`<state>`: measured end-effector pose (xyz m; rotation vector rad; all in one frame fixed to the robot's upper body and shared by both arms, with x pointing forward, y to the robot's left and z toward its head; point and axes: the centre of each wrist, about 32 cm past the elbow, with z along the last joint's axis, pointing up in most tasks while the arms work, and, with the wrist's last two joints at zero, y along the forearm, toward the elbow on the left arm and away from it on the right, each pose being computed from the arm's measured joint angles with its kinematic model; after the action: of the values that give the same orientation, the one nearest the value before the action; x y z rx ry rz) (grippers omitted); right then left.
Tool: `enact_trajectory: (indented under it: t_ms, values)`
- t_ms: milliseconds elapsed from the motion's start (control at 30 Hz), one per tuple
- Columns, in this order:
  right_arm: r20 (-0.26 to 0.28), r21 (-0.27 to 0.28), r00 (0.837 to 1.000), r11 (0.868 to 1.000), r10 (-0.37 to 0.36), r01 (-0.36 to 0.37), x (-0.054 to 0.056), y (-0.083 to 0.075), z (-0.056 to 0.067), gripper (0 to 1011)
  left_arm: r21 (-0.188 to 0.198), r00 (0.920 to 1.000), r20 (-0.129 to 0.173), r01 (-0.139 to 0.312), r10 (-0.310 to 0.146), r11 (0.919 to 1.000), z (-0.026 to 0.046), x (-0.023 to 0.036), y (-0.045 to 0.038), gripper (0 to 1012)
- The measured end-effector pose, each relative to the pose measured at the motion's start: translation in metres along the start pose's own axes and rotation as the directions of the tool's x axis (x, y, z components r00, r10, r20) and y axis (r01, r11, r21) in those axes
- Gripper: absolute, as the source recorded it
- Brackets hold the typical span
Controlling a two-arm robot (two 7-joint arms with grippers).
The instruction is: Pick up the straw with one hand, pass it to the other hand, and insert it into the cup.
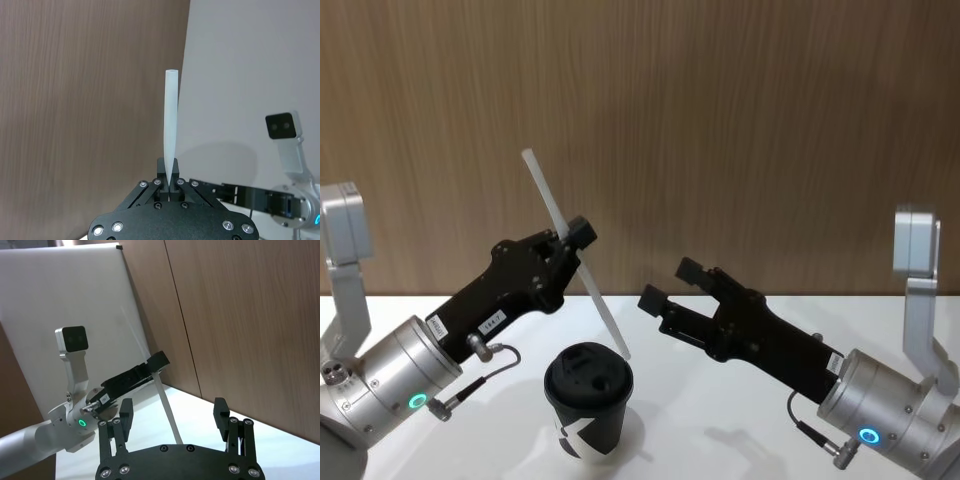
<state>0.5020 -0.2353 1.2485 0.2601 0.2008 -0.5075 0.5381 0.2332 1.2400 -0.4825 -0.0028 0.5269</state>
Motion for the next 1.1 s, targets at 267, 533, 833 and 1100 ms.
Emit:
enact_trajectory:
  t_ms: [267,533,833,1100]
  values:
    - [-0.001,0.002,1.000,1.000,-0.005,0.005,0.0001,-0.0024,-0.0001,1001,0.045,0.9992,0.040,-0.010,0.008,0.9989,0.0009,0.0000,0.0019,5]
    - [-0.001,0.003,1.000,1.000,-0.009,0.009,0.0002,-0.0038,-0.0002,1001,0.077,0.9975,0.069,-0.019,0.014,0.9968,0.0016,-0.0002,0.0028,5]
    - [-0.001,0.003,1.000,1.000,-0.011,0.011,0.0002,-0.0045,-0.0003,1001,0.100,0.9962,0.086,-0.026,0.018,0.9946,0.0014,-0.0001,0.0027,5]
    - [-0.001,0.004,1.000,1.000,-0.011,0.011,0.0002,-0.0047,-0.0001,1001,0.116,0.9956,0.092,-0.033,0.022,0.9927,0.0012,0.0005,0.0022,5]
